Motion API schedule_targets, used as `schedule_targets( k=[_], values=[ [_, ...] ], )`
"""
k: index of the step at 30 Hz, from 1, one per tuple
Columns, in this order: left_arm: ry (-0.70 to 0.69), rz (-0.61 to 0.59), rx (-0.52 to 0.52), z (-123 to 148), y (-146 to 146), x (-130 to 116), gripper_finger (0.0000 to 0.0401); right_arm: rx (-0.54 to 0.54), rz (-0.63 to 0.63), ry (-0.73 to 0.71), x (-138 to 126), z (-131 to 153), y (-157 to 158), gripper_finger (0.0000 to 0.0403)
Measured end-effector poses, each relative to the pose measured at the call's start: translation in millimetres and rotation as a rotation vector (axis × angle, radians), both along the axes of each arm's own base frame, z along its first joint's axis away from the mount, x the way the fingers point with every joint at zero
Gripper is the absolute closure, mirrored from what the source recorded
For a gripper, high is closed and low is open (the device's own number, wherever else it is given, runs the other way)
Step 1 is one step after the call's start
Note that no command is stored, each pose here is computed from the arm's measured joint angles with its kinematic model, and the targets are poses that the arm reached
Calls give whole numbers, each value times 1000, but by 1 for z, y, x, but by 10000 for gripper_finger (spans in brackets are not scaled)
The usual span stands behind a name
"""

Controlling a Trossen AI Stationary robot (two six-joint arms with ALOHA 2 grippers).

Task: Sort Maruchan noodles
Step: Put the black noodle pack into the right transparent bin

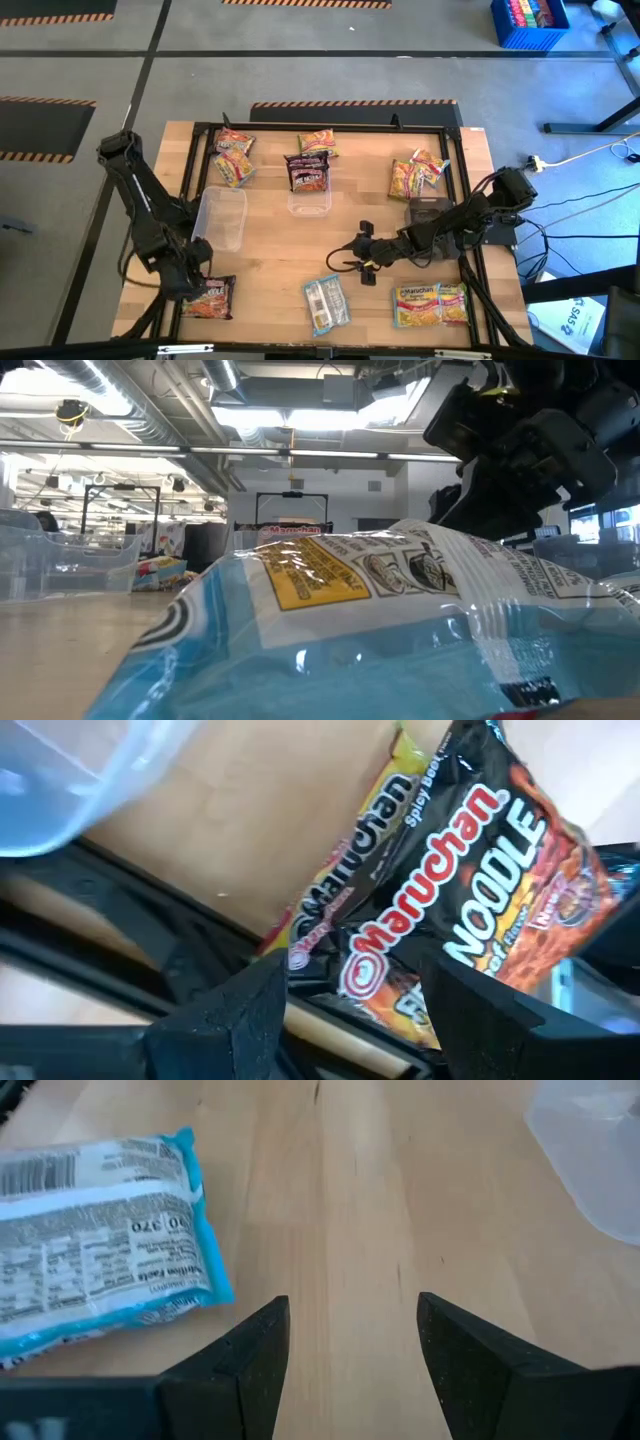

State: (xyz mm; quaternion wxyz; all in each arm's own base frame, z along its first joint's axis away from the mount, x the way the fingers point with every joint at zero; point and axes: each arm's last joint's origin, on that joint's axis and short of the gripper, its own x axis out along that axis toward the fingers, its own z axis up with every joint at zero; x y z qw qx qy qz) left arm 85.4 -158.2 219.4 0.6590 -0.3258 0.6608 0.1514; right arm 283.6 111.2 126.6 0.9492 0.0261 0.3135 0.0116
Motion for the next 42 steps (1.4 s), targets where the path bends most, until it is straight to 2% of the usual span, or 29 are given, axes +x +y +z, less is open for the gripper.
schedule_targets(
  k=[6, 11, 18, 22, 26, 42],
  values=[
    [50, -11, -27, -22, 10, -7, 181, -30, -16, -10, 0, 0, -1, 201],
    [51, -35, -22, -29, 11, -8, 181, -33, -13, -14, 1, 1, -1, 201],
    [14, -50, -145, -39, 3, -5, 181, -32, -13, -17, 1, 1, -1, 201],
    [11, -47, -155, -41, 3, -5, 191, -33, -12, -17, 1, 1, -1, 201],
    [-6, -48, -146, -41, 3, -4, 224, -33, -12, -17, 1, 1, -1, 201],
    [-155, -88, -131, -39, 1, 2, 396, -44, -27, -20, 1, 1, -1, 201]
  ],
)
